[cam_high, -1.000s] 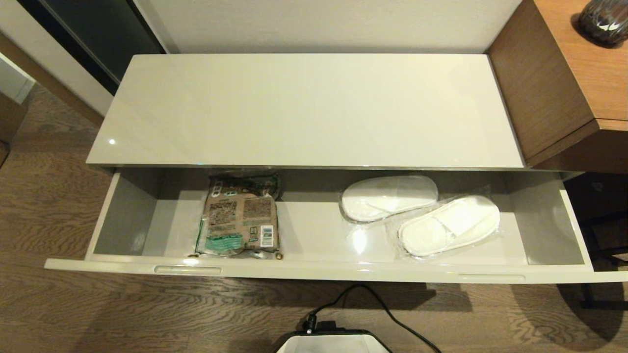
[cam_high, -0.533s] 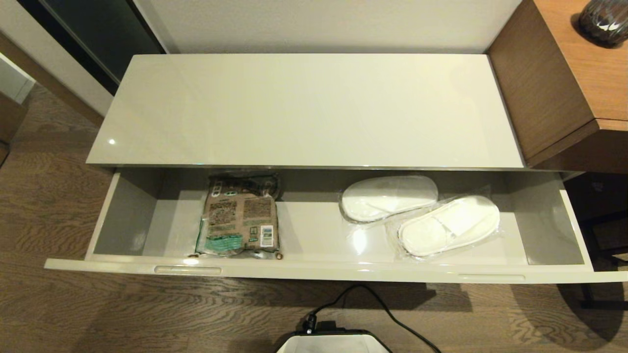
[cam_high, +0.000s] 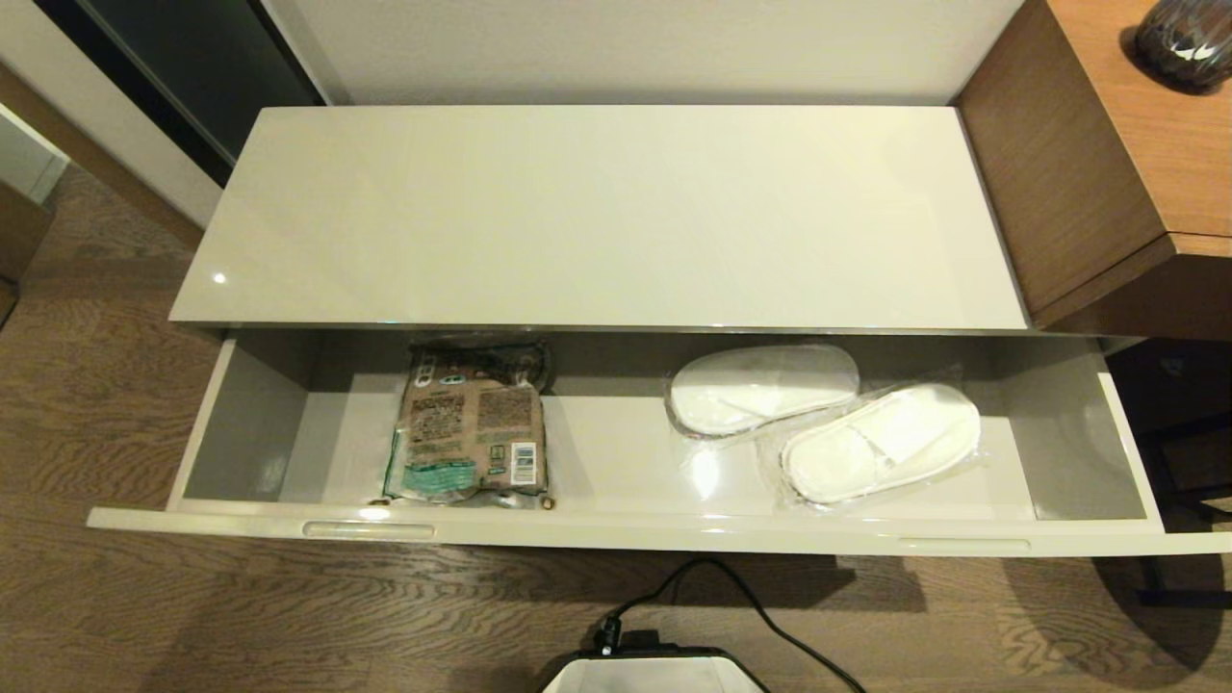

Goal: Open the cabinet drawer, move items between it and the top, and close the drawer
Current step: Take out the tissue from the drawer

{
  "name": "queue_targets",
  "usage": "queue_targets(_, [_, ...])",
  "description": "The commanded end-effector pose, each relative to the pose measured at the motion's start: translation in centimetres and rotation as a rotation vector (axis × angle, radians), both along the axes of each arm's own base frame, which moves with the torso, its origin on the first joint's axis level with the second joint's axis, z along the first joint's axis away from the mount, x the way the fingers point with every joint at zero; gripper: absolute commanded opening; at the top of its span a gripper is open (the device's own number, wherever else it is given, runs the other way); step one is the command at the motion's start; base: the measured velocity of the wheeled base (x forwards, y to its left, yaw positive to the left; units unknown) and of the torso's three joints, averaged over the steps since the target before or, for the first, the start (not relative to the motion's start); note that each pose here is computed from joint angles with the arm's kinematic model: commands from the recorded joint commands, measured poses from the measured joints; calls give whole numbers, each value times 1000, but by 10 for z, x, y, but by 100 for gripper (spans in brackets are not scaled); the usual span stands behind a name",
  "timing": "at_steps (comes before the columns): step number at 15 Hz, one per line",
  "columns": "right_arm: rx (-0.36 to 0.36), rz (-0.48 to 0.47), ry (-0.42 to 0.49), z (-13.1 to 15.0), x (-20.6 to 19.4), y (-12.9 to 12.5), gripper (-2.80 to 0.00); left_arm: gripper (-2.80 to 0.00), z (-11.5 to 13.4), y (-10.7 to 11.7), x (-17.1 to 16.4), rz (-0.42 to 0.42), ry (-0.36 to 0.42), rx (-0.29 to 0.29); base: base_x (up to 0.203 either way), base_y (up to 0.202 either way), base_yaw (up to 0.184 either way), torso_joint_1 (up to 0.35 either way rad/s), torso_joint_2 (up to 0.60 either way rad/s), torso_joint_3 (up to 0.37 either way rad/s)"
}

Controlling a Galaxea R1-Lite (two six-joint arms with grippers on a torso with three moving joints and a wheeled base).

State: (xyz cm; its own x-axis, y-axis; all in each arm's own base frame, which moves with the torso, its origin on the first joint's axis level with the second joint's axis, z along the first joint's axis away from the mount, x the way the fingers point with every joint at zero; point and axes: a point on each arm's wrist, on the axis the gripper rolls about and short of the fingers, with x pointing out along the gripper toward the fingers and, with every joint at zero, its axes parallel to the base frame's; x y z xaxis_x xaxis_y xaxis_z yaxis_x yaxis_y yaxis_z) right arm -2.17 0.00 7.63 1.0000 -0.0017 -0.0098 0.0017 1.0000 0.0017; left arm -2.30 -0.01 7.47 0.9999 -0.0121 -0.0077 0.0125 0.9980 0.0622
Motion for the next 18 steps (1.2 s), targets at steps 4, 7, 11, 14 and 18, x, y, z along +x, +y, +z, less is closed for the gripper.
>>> queue_targets(4, [0, 0, 1, 0, 0, 0, -280, -280, 2, 0, -1, -5, -4, 59, 0, 0, 0, 0, 0, 0])
queue_targets(7, [0, 0, 2, -1, 0, 0, -280, -280, 45, -1, 1, -21, -11, 60, 0, 0, 0, 0, 0, 0])
queue_targets(11, [0, 0, 1, 0, 0, 0, -280, -280, 116, -1, 69, -24, 270, -48, 0, 0, 0, 0, 0, 0])
queue_targets(14, [0, 0, 1, 0, 0, 0, -280, -280, 118, -3, 142, -53, 540, -110, 0, 0, 0, 0, 0, 0])
queue_targets(18, [0, 0, 1, 0, 0, 0, -280, -280, 65, -12, 239, -44, 880, -252, 0, 0, 0, 0, 0, 0])
